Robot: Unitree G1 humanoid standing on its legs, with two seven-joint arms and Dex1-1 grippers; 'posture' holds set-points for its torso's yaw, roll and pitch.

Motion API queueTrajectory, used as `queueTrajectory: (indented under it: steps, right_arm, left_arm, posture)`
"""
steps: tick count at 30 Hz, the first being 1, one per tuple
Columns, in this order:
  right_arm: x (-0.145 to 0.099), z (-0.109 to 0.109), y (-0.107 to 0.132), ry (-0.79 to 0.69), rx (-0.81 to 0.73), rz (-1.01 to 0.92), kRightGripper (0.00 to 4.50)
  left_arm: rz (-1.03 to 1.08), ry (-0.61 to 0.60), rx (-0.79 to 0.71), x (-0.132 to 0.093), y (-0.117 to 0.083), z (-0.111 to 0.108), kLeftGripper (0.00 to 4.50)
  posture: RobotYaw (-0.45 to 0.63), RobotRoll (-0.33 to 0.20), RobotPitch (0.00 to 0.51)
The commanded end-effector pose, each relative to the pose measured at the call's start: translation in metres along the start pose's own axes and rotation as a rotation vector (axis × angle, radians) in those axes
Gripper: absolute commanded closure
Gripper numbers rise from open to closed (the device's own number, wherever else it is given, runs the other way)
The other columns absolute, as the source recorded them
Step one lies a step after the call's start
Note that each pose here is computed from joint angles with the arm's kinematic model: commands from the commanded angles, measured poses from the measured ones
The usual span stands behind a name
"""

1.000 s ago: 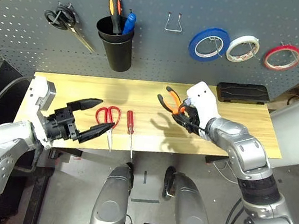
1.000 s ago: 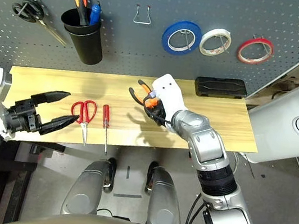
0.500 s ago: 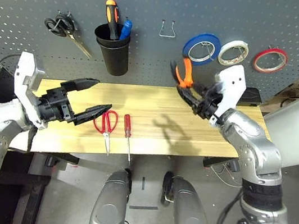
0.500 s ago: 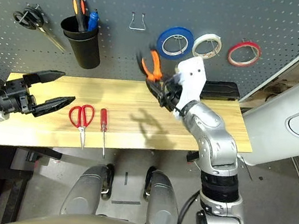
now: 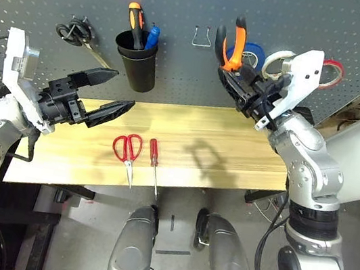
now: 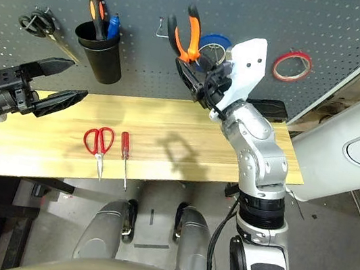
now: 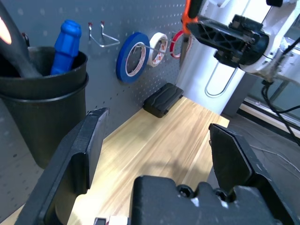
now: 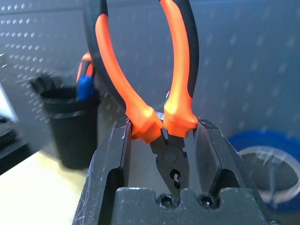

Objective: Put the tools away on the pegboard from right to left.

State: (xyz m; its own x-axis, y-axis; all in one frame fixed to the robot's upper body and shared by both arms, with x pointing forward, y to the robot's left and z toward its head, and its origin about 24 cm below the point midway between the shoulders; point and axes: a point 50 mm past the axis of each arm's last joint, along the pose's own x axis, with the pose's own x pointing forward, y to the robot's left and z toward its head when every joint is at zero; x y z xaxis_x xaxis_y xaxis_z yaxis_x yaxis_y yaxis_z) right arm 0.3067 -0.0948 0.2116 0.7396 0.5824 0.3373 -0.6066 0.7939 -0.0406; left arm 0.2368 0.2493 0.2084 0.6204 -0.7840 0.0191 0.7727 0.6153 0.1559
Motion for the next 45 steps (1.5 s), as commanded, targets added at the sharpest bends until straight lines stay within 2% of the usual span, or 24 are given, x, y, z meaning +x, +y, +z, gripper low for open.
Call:
queueTrajectory:
  steps: [1,8,16,19,26,35,45]
  right_arm:
    - [0.013,0.006,0.003,-0.069,-0.068,-0.01,2.47]
    - [0.043,0.01,0.001,-0.158,-0.083,-0.061,2.47]
    - [0.062,0.011,0.003,-0.208,-0.076,-0.062,2.47]
    - [0.068,0.012,0.003,-0.224,-0.069,-0.066,2.47]
    - [0.081,0.014,0.01,-0.251,-0.08,-0.053,2.47]
    - [0.095,-0.003,0.012,-0.224,-0.087,-0.059,2.47]
    - [0.097,-0.021,0.007,-0.185,-0.101,-0.066,2.47]
  left_arm:
    - [-0.016,-0.001,-0.02,0.002,-0.002,0.0,0.0]
    - [-0.019,-0.001,-0.027,0.0,-0.001,0.005,0.0]
    - [-0.027,0.014,-0.024,-0.003,0.0,0.011,0.0]
    - [-0.037,0.065,-0.015,-0.007,-0.001,0.007,0.0]
    - [-0.042,0.063,-0.028,-0.009,-0.004,0.007,0.0]
    - [-0.063,0.073,-0.042,-0.008,-0.009,0.007,0.0]
    - [-0.072,0.072,-0.045,-0.006,-0.011,0.007,0.0]
  posture:
    - [0.03,0.0,0.125]
    - [0.04,0.0,0.133]
    - [0.05,0.0,0.149]
    - [0.05,0.0,0.15]
    - [0.07,0.0,0.155]
    - [0.07,0.0,0.16]
    - [0.08,0.0,0.158]
